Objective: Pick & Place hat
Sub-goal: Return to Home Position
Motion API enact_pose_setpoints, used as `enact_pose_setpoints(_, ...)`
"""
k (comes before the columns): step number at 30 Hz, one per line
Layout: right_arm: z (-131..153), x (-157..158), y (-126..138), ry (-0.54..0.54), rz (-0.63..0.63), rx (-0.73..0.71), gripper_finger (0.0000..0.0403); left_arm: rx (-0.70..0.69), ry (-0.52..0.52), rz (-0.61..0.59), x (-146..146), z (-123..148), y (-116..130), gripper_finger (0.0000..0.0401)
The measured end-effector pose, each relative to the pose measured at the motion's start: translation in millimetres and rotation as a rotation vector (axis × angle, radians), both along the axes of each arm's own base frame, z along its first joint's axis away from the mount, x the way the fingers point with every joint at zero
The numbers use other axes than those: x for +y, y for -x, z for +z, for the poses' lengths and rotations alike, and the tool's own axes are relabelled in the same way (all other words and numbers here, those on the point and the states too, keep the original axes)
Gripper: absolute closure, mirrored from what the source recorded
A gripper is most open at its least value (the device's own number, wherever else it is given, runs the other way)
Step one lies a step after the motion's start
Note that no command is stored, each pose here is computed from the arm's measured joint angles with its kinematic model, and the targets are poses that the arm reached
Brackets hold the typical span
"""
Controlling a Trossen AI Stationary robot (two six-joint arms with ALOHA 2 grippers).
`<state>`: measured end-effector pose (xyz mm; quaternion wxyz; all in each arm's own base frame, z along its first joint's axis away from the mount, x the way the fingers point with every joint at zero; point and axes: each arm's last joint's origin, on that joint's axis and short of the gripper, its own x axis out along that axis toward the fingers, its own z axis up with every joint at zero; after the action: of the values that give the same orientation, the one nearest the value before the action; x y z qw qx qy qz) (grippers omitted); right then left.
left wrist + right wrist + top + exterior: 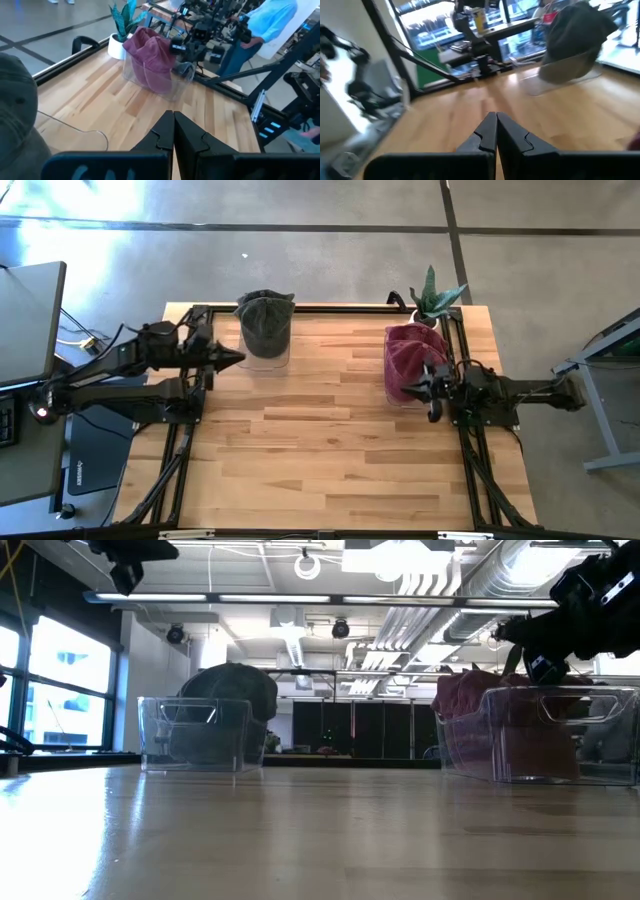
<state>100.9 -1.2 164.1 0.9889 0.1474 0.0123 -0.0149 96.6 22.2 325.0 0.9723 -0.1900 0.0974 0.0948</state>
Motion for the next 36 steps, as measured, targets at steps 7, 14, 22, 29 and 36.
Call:
enact_pose_setpoints(7, -2.1, -0.8, -1.7, 0.12, -0.023, 0.031, 0.0391, 0.046, -0.062, -0.027, -4.1, -4.9, 14.8, 0.0401)
enact_pose_setpoints(14, -2.0, -0.8, -1.7, 0.121, -0.023, 0.03, 0.0396, 0.049, -0.334, -0.115, -6.5, -2.8, 20.7, 0.0401)
enact_pose_setpoints(22, -2.1, -0.8, -1.8, 0.12, -0.024, 0.031, 0.0395, -0.022, -0.356, -0.062, -7.3, -42.1, 28.2, 0.0401)
enact_pose_setpoints(29, -2.2, -0.9, -1.8, 0.119, -0.024, 0.031, 0.0397, -0.348, -0.285, -0.001, -3.9, -79.6, 15.3, 0.0401)
enact_pose_setpoints(36, -2.2, -0.9, -1.8, 0.121, -0.025, 0.031, 0.0399, -0.307, -0.199, -0.033, -2.7, -104.3, 7.2, 0.04)
